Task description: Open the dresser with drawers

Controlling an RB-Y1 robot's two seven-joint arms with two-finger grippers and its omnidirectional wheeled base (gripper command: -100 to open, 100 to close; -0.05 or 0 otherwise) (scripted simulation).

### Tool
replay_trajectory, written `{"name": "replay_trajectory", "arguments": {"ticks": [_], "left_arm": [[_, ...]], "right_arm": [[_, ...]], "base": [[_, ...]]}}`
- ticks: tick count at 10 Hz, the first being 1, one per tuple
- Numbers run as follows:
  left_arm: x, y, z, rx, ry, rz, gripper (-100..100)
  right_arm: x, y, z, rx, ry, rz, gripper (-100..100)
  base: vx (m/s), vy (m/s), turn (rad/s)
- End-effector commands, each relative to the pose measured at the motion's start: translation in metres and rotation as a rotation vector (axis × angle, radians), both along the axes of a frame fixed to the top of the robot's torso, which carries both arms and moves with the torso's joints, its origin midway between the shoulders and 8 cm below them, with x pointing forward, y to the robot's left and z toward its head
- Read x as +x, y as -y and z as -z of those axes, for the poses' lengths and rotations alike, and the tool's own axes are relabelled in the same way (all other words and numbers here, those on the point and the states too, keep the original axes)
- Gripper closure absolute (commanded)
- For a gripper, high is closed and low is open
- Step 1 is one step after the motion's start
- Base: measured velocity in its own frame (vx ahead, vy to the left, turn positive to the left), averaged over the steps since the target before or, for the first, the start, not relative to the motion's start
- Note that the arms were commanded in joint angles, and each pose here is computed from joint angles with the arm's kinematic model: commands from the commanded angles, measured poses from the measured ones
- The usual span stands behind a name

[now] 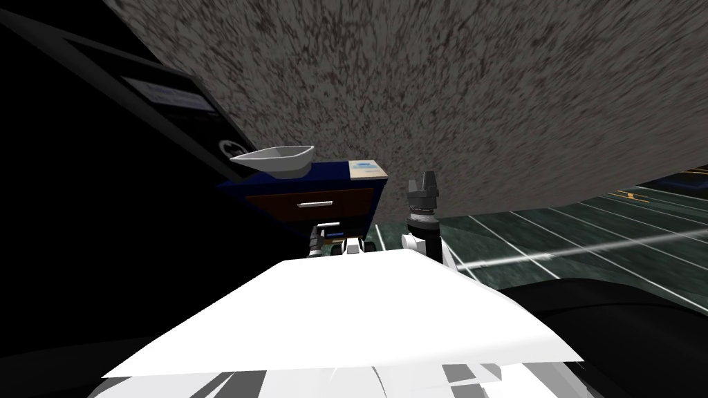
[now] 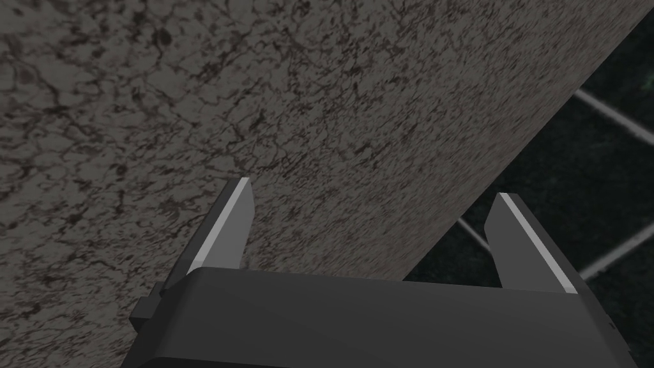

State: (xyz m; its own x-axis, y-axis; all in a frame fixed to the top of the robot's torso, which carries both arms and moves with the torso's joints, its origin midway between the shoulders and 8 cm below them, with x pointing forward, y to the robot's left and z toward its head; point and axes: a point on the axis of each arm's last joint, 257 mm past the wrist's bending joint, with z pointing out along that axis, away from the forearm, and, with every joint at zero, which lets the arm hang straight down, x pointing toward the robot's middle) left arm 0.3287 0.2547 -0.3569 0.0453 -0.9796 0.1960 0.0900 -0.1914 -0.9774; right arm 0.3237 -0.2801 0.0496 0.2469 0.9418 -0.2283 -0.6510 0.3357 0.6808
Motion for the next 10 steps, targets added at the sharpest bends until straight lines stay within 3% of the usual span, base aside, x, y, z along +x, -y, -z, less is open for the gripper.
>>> {"name": "replay_trajectory", "arguments": {"ticks": [1, 2, 7, 8, 10], "left_arm": [[0.001, -0.001, -0.003, 0.0, 0.001, -0.001, -100], [-0.001, 0.001, 0.002, 0.0, -0.002, 0.001, 100], [-0.012, 0.0, -0.006, 0.0, 0.0, 0.005, 100], [-0.008, 0.0, -0.003, 0.0, -0.002, 0.003, -100], [-0.004, 0.001, 0.001, 0.0, -0.002, 0.001, -100]], "right_arm": [[0.0, 0.0, 0.0, 0.0, 0.0, 0.0, 0], [0.0, 0.0, 0.0, 0.0, 0.0, 0.0, 0], [0.0, 0.0, 0.0, 0.0, 0.0, 0.0, 0], [0.0, 0.0, 0.0, 0.0, 0.0, 0.0, 0], [0.0, 0.0, 0.0, 0.0, 0.0, 0.0, 0]], "base": [[0.043, 0.006, -0.001], [-0.058, 0.004, 0.014], [-0.112, -0.005, 0.012], [0.042, 0.007, -0.013], [0.106, 0.004, -0.013]]}}
